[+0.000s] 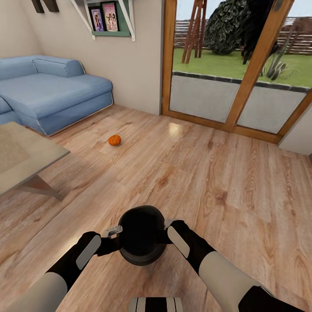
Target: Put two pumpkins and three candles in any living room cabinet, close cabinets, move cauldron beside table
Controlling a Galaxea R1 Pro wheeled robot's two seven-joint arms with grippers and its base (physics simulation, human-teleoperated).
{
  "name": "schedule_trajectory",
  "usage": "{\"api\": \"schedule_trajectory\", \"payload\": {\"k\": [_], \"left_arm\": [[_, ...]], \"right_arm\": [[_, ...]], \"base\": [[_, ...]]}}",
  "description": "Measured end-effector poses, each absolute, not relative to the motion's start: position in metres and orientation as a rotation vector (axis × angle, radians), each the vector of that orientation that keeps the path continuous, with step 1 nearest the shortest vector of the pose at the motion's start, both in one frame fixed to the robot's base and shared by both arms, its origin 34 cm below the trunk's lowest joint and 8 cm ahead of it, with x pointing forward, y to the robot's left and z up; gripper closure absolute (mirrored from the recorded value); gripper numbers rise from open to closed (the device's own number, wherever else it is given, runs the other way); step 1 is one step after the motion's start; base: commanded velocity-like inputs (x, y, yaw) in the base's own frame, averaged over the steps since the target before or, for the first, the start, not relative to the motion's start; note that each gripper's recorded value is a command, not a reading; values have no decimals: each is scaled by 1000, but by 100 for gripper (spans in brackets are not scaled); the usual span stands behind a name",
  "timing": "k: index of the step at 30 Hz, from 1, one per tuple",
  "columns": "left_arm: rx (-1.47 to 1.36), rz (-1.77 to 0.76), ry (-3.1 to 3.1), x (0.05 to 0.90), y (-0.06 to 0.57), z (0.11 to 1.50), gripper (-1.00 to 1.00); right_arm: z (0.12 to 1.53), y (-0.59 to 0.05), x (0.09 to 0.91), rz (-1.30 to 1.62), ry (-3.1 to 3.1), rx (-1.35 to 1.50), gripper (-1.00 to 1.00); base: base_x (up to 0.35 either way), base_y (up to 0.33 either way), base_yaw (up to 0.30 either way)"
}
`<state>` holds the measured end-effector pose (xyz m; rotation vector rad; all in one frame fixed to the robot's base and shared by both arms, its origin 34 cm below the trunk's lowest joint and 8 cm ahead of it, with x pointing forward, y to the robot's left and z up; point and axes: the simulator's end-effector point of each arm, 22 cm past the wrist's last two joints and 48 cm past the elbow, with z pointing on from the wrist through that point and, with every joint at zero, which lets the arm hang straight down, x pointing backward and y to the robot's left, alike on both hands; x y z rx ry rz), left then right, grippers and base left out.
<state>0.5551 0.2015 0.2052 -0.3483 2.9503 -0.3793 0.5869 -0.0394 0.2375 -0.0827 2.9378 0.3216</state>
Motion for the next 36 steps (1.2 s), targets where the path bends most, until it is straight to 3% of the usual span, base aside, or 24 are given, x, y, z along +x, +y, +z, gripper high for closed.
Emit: {"api": "schedule_trajectory", "payload": {"k": [36], "left_arm": [[-329, -392, 2849, 583, 200, 258, 100]], "right_arm": [[294, -41, 613, 304, 2834, -113, 100]], "base": [[0, 0, 0]]}}
